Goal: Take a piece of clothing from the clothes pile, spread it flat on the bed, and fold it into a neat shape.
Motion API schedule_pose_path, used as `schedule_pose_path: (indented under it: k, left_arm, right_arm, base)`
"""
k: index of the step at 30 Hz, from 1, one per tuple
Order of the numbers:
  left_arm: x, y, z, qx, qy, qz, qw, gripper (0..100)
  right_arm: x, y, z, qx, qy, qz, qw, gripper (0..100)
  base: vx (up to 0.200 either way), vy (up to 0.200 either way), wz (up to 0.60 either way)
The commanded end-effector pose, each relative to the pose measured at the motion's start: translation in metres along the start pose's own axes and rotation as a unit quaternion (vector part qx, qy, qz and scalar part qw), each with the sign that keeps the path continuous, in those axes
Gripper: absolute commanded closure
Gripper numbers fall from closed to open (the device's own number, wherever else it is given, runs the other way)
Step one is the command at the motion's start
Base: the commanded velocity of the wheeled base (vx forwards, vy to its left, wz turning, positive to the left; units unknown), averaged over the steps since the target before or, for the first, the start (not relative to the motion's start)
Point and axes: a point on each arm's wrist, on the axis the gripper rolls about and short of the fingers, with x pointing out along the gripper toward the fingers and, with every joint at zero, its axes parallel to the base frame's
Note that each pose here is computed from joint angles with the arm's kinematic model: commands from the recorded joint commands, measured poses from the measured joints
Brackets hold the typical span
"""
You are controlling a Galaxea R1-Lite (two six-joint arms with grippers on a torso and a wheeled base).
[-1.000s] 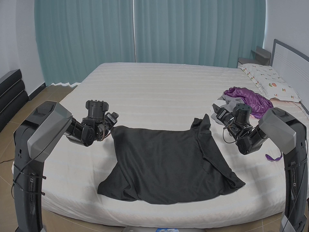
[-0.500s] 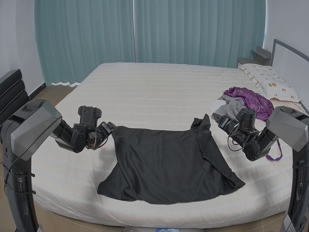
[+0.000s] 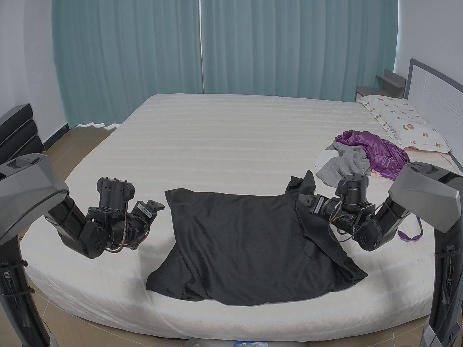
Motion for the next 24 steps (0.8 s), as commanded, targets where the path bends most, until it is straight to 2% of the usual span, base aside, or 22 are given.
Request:
schedule_pose_path:
  k: [1,5,8,14,15,21,24]
  left_arm:
    - [-0.011,0.002,-0.007,-0.012,0.012,-0.006,0.9998,0]
    - [-0.013,0.007,-0.01,-0.021,0.038,-0.01,0.999,0]
    - [-0.012,0.009,-0.009,-0.028,0.041,-0.012,0.9987,0]
    - [-0.011,0.009,-0.008,-0.034,0.039,-0.015,0.9986,0]
    - [-0.011,0.009,-0.008,-0.034,0.039,-0.015,0.9986,0]
    - [-0.012,0.009,-0.007,-0.035,0.038,-0.015,0.9985,0]
    - [-0.012,0.01,-0.008,-0.034,0.039,-0.014,0.9986,0]
  right_arm:
    - [0.012,0.009,-0.021,-0.044,0.034,-0.002,0.9985,0]
    - [0.017,0.01,-0.035,-0.077,0.063,-0.008,0.995,0]
    - [0.022,0.008,-0.042,-0.097,0.076,-0.018,0.9921,0]
    - [0.034,0.006,-0.045,-0.124,0.068,-0.055,0.9885,0]
    - [0.033,0.005,-0.044,-0.127,0.068,-0.055,0.988,100]
    - [0.031,0.002,-0.047,-0.136,0.077,-0.07,0.9852,100]
    - [0.031,0.003,-0.038,-0.131,0.062,-0.069,0.987,100]
  base:
    - [0.0,0.0,0.0]
    - [0.0,0.0,0.0]
    - [0.0,0.0,0.0]
    - [0.0,0.0,0.0]
    - [0.0,0.0,0.0]
    - [0.0,0.0,0.0]
    - [0.0,0.0,0.0]
